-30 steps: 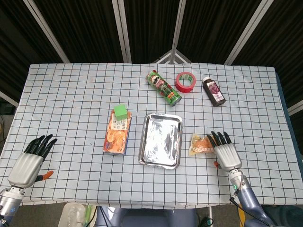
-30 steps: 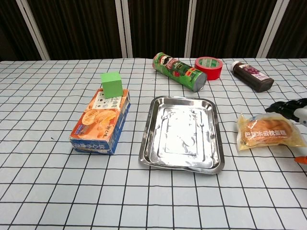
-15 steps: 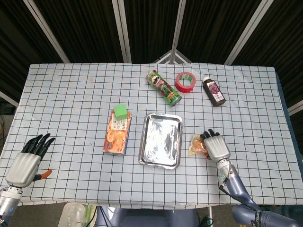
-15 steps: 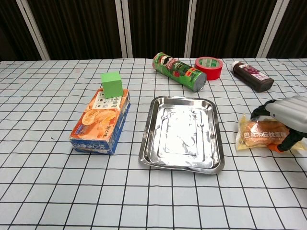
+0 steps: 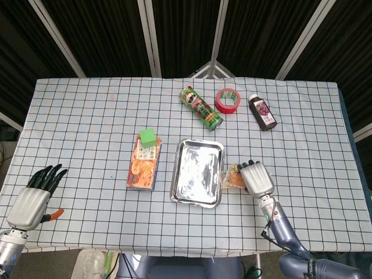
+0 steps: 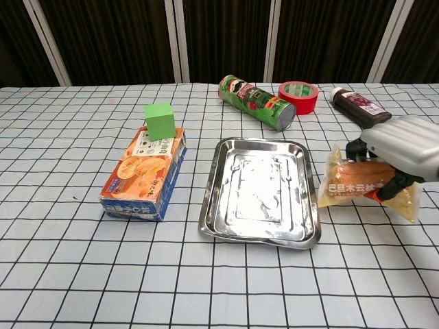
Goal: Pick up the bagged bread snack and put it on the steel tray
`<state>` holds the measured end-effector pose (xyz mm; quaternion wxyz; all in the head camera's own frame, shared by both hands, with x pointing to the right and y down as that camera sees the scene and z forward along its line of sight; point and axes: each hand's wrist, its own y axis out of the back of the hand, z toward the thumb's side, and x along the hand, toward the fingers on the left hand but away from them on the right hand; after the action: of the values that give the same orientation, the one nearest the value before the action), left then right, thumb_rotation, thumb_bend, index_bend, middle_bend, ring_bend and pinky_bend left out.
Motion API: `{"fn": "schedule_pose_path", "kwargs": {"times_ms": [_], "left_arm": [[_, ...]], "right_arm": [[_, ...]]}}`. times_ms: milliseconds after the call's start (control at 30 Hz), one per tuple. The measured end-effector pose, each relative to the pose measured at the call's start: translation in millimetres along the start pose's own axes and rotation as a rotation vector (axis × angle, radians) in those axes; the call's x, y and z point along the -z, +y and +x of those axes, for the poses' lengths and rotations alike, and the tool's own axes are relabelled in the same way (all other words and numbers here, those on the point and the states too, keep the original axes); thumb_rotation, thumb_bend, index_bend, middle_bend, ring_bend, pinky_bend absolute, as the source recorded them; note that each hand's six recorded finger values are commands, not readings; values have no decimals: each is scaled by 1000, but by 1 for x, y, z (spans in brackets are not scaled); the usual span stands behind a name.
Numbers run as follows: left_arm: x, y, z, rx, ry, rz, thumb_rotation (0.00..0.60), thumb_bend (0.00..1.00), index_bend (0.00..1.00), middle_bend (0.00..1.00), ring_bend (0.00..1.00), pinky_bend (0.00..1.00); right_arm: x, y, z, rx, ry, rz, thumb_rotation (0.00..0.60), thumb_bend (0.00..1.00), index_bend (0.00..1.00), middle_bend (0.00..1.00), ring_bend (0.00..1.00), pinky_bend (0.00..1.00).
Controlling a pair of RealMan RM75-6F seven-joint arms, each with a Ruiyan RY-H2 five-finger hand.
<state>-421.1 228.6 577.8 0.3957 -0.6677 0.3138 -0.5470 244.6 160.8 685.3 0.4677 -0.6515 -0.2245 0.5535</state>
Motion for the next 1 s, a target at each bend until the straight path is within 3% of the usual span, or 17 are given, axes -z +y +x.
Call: {"fn": "schedule_pose_path", "kwargs": {"times_ms": [300, 500, 533, 600, 667, 700, 767, 833, 1000], "left_arm": [[0, 1, 0, 1, -4, -5, 600, 81, 0, 0, 0, 92], [3, 2, 0, -1, -3, -16, 600, 81, 0, 0, 0, 92], [3, 2, 0, 0, -4, -17, 600, 81, 0, 0, 0, 92], [2, 3, 0, 0, -9, -19, 600, 81, 0, 0, 0, 92], [2, 3, 0, 2, -12, -22, 600, 81, 0, 0, 0, 92], [3, 3, 0, 2, -13, -22, 600, 81, 0, 0, 0, 92], [3, 3, 0, 2, -15, -24, 600, 81, 0, 0, 0, 92], [3, 3, 0, 3, -16, -23, 600, 81, 0, 0, 0, 92], [1, 2, 0, 5, -20, -16, 600, 81, 0, 0, 0, 92]], "right_arm": [[-62, 43, -28, 57, 74, -10, 600, 401, 721, 562, 427, 608], [-121, 46, -50, 25, 114, -13, 600, 401, 691, 556, 427, 607], [-128, 45, -53, 18, 116, -12, 600, 401, 640, 538, 423, 607], [-141, 42, -60, 5, 115, -8, 600, 401, 408, 434, 362, 582], [-151, 39, -65, -3, 110, -3, 600, 400, 112, 253, 213, 498], [-156, 37, -68, -7, 106, 4, 600, 400, 43, 179, 147, 454], [-160, 35, -71, -10, 98, 15, 600, 399, 0, 49, 35, 354], [-159, 35, -70, -15, 83, 16, 600, 379, 0, 3, 1, 278], [-154, 41, -61, -24, 65, 8, 600, 326, 0, 0, 0, 228]]}}
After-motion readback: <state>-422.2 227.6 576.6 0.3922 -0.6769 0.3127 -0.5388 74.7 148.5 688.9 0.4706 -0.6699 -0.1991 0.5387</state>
